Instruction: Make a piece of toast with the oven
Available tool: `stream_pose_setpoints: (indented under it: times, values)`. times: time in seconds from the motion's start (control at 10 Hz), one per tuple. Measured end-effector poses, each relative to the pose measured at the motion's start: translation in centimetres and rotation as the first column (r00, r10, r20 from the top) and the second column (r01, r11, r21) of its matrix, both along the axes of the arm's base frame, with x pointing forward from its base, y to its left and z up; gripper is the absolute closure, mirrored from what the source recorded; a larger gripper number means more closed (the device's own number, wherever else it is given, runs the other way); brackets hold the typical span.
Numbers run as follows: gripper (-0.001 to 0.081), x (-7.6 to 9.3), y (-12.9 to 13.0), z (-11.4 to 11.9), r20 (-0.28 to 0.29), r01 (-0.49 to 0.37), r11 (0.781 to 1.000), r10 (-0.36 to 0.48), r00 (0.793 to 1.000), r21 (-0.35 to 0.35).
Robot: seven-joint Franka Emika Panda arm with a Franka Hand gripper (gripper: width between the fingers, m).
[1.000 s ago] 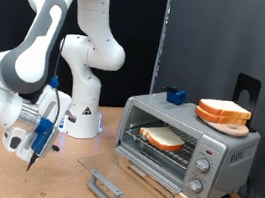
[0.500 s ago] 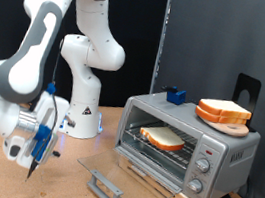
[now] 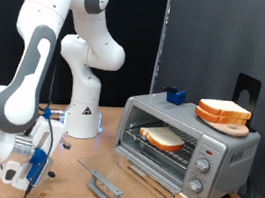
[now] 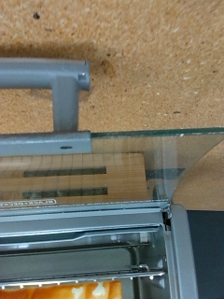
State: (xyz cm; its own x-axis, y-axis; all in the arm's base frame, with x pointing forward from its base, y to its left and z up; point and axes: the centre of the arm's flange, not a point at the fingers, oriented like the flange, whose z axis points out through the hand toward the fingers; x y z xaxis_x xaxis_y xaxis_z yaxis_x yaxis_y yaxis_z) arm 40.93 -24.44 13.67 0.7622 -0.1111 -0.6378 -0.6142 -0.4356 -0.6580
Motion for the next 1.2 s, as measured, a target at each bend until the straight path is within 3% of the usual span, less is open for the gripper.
stream_pose_setpoints:
  times: [0.3,1.2]
  values:
    - [0.0002,-0.4,1.7,-0.9,-0.021,-0.058,0.998,0.059,0.998,0.015]
    - [0.0002,-2.9,4.4,-1.9,-0.067,-0.074,0.997,0.077,0.995,0.035]
